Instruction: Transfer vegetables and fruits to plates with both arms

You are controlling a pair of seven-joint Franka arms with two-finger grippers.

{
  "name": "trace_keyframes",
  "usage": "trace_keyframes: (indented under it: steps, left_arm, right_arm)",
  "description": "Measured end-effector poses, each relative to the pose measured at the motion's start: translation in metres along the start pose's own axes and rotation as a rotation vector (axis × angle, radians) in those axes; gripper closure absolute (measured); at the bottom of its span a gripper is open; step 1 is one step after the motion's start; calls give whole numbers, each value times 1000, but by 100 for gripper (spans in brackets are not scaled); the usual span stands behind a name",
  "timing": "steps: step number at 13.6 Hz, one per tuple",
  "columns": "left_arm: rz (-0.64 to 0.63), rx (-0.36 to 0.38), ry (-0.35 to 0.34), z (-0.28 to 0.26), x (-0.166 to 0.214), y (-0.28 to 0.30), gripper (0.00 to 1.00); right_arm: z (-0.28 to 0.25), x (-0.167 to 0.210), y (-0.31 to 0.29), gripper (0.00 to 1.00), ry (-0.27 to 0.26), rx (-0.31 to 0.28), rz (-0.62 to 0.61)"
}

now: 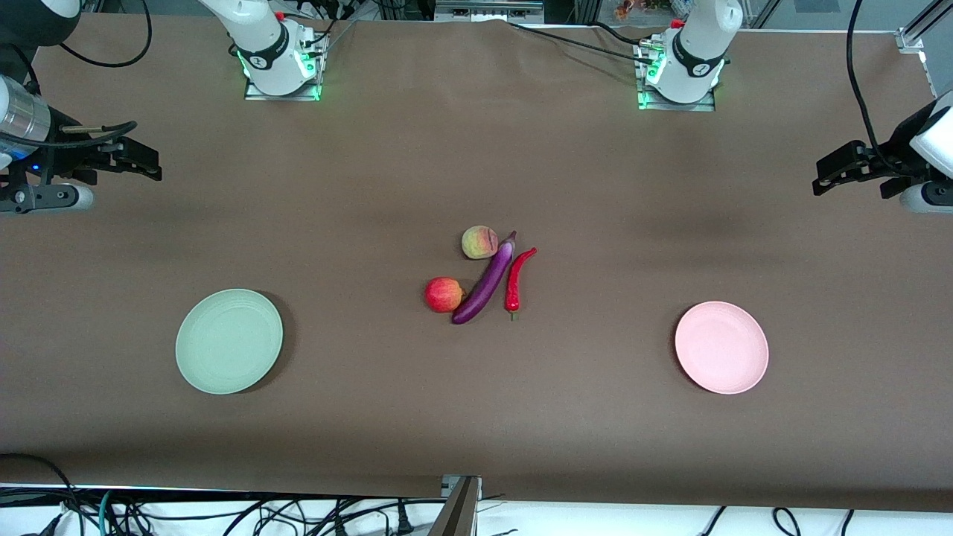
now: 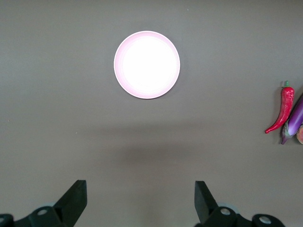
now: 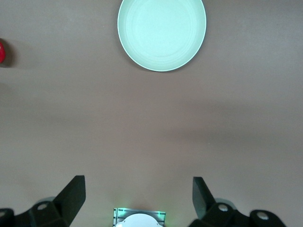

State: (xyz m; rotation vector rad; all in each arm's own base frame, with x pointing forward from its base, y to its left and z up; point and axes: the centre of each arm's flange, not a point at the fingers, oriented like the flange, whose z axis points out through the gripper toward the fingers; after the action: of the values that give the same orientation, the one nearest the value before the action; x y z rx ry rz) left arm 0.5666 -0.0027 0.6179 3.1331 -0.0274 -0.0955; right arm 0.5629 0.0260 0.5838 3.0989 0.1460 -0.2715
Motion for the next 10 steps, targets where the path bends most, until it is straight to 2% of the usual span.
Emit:
trace_keyframes:
  steps: [7,10]
  left_arm:
    - [0,0,0,0,0,0,0]
    - [0,0,0,0,0,0,0]
  right_arm:
    - [2,2,0,0,-1,1,-1]
    - [14,11,-6,0,-17,3,-13]
